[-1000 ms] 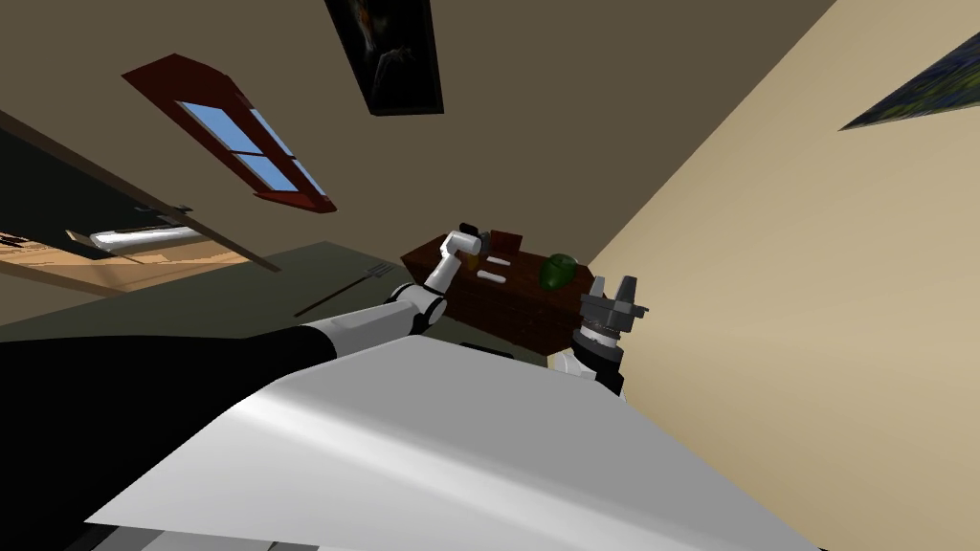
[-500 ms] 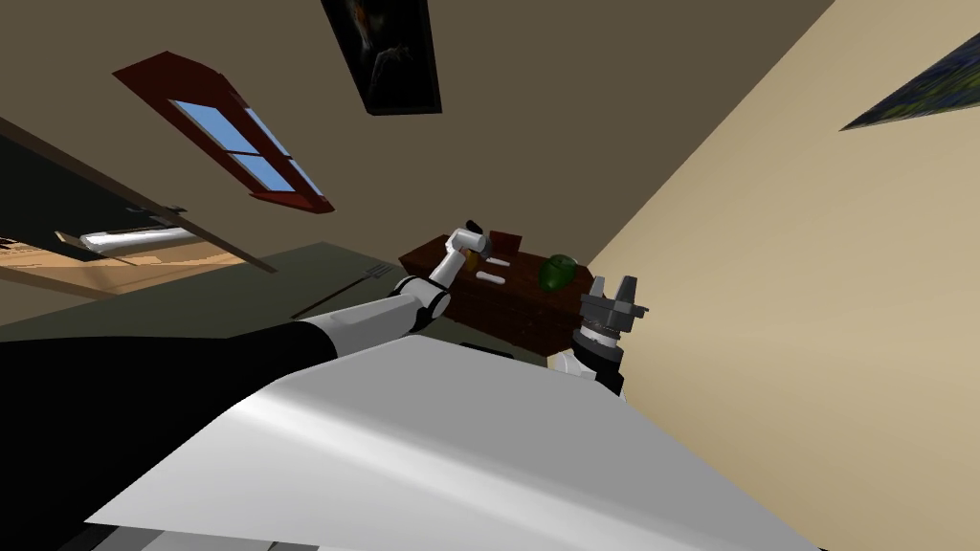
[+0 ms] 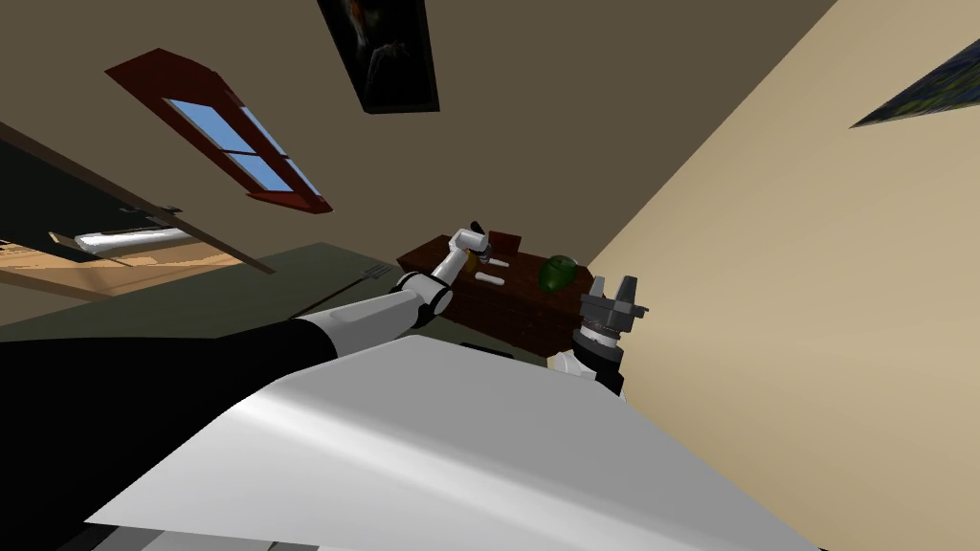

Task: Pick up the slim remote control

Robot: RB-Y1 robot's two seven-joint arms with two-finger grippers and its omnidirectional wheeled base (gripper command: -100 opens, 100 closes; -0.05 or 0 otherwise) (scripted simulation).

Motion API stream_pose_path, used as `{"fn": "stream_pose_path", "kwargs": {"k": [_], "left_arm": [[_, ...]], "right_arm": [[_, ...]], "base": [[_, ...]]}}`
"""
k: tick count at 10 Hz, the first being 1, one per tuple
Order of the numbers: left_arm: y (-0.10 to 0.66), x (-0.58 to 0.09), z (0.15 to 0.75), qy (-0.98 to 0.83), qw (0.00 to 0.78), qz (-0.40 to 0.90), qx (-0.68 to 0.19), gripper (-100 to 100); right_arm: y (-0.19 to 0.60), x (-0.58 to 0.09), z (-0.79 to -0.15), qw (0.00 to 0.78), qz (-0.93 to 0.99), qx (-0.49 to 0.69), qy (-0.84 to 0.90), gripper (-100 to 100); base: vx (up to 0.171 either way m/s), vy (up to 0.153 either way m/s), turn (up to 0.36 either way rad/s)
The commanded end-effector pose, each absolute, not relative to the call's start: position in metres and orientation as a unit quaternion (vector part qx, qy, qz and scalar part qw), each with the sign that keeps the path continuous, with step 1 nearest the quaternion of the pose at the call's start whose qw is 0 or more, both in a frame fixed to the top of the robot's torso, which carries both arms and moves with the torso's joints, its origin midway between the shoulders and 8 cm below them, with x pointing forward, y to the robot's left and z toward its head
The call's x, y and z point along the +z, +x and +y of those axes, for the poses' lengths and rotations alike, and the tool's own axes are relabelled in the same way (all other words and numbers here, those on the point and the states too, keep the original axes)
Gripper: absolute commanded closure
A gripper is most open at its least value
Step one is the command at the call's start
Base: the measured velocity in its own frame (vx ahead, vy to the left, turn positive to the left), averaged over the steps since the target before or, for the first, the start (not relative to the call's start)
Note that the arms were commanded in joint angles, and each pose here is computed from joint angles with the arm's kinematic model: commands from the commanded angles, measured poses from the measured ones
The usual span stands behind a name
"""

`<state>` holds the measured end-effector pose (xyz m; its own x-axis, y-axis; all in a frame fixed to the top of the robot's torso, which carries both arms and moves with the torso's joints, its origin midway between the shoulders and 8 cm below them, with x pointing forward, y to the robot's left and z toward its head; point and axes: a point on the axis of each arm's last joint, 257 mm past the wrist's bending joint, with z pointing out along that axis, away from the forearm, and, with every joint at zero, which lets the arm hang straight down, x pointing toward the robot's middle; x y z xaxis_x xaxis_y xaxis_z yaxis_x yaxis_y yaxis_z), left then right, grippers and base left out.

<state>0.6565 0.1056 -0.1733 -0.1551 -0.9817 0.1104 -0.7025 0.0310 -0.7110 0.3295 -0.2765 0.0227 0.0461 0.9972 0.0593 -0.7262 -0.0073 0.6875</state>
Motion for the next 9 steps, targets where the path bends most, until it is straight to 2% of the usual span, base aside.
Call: {"fn": "stream_pose_path", "kwargs": {"k": [1,4,6,9], "left_arm": [[0.65,-0.179,0.1,-0.618,0.197,0.698,-0.303,-100],[0.633,-0.207,0.104,-0.633,0.166,0.713,-0.252,-100],[0.633,-0.208,0.104,-0.633,0.165,0.713,-0.251,-100],[0.609,-0.228,0.102,-0.642,0.129,0.731,-0.192,-100]], "right_arm": [[0.33,0.023,-0.277,0.664,0.236,0.649,0.287,0],[0.329,0.023,-0.277,0.664,0.236,0.649,0.287,0],[0.329,0.023,-0.277,0.664,0.236,0.649,0.287,0],[0.329,0.023,-0.277,0.664,0.236,0.649,0.287,0]], "base": [[0.035,0.0,-0.008],[0.042,-0.007,-0.007],[0.01,-0.003,0.001],[0.039,-0.006,-0.005]]}}
